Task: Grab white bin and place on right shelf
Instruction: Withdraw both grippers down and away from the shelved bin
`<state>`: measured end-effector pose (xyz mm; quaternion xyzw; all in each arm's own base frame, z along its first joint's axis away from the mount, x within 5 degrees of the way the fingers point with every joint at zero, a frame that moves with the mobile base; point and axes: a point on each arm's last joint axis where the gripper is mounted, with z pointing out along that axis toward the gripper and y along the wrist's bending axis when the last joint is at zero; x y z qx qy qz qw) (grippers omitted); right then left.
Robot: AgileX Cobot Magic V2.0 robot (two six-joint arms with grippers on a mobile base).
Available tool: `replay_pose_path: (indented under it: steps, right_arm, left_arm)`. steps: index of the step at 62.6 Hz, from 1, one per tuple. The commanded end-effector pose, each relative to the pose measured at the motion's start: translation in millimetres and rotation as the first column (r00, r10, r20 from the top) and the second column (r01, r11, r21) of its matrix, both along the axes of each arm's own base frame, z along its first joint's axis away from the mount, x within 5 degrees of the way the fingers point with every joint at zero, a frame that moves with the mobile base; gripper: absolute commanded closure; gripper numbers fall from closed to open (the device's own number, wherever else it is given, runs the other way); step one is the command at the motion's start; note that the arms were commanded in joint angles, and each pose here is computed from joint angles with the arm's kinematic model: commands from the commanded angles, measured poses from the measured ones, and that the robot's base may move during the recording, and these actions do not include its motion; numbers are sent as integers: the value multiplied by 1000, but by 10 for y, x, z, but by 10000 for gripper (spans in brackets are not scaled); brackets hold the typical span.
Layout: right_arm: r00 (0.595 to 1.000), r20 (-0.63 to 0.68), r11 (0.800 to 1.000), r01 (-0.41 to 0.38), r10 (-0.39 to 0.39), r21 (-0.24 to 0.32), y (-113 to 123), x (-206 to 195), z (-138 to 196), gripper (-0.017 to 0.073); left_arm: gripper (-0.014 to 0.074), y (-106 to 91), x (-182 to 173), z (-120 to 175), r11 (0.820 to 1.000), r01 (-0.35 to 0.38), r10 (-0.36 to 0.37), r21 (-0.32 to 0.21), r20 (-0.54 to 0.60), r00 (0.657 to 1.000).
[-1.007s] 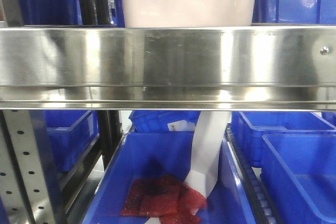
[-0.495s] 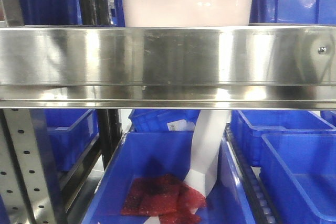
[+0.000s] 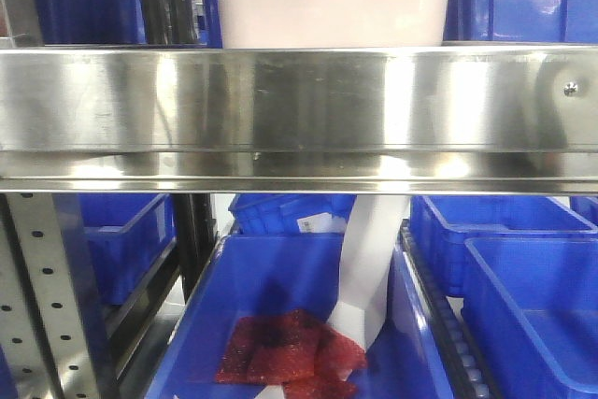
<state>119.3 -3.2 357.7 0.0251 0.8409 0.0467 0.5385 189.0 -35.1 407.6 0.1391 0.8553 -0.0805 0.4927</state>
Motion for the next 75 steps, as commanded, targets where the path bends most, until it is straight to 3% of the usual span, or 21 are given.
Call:
replay_pose_path:
  steps: [1,21,33,44,75]
  right_arm:
    - [991,124,999,40,-39,-3,2,-132,30,489]
    - [925,378,997,69,-50,-37,133,-822,-237,489]
    - [871,490,997,69,-42,-37,189,-1058,-204,489]
    - [846,530,998,69,-55,-6,187,-1063,-160,489]
    - [851,522,998,67,-54,-6,187,-1054,-179,489]
  left_arm:
    - [711,45,-188,-23,997,-53,63,-59,195,979]
    - [711,178,-639,-577,986,-136,164,-96,410,897]
    - [711,198,-870,-487,985,-122,169,-124,514,841]
    - [711,171,-931,-454,988,-83,143,-133,542,828]
    - [711,173,-931,-439,987,-84,147,-137,554,820]
